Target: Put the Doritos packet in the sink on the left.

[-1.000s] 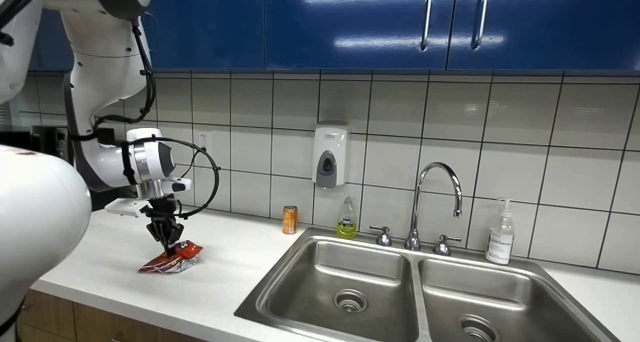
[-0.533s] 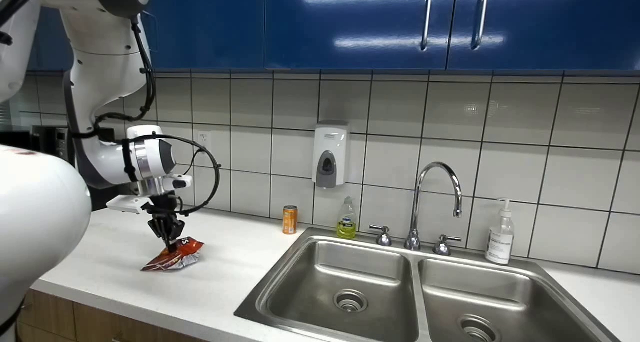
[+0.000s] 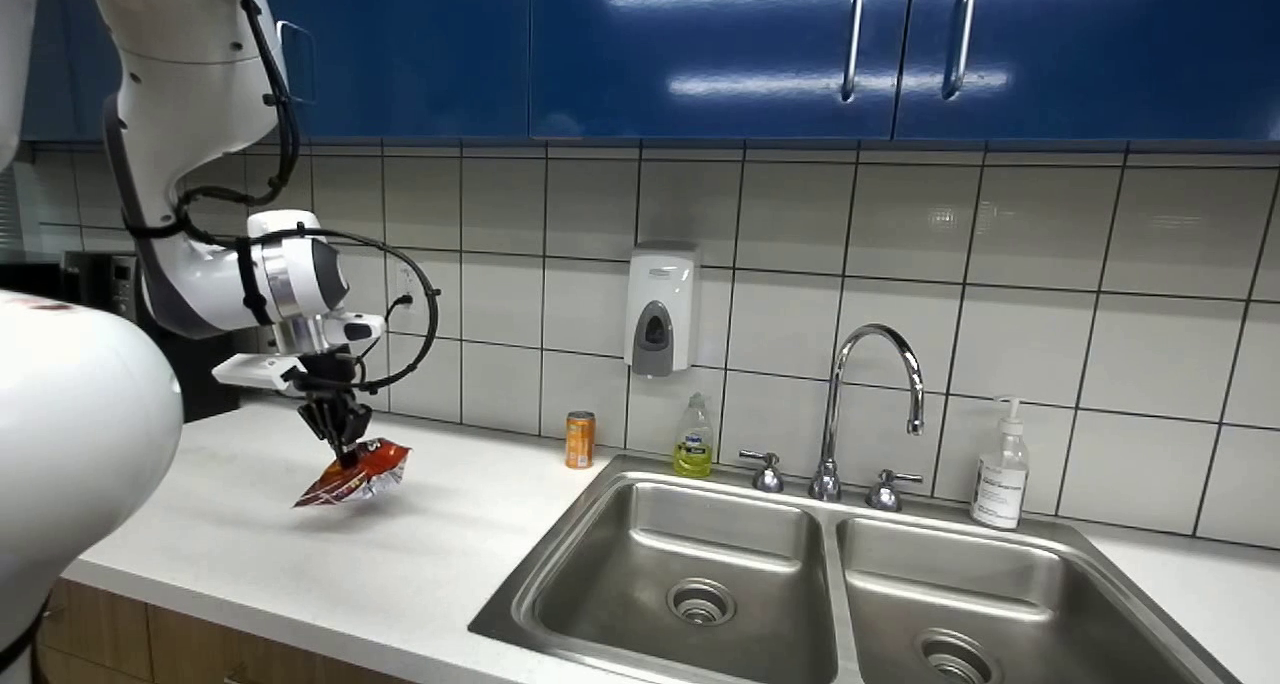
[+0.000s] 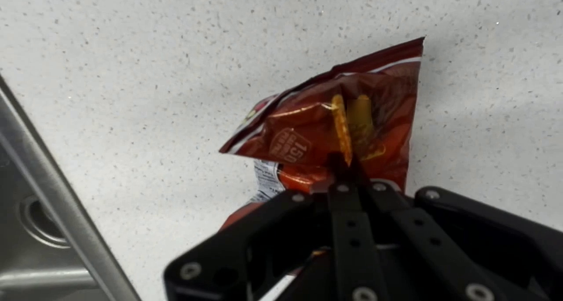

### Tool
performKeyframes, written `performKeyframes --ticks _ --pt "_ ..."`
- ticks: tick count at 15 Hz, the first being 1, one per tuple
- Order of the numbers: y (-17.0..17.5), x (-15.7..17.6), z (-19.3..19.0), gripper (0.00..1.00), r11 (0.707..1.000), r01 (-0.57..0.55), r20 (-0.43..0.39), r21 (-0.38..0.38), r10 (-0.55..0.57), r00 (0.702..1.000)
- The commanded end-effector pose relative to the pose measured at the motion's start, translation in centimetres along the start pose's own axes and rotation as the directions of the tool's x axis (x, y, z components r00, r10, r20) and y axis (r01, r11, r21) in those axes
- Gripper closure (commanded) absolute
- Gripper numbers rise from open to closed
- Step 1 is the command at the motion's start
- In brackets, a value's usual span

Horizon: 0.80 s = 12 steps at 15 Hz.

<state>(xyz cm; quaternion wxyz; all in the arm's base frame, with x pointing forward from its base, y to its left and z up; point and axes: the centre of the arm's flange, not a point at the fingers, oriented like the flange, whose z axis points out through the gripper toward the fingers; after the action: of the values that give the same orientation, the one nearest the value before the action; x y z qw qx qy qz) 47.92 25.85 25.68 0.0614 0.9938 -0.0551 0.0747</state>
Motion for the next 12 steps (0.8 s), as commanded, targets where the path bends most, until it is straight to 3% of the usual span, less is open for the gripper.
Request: performKeyframes --ticks 1,12 --pt "2.2 -0.7 -3.4 1.0 1.0 0.004 0.004 -0.011 -0.004 1.0" --pt "12.3 0.6 -5.9 1.0 0.992 0.114 0.095 0.062 -0.12 0.988"
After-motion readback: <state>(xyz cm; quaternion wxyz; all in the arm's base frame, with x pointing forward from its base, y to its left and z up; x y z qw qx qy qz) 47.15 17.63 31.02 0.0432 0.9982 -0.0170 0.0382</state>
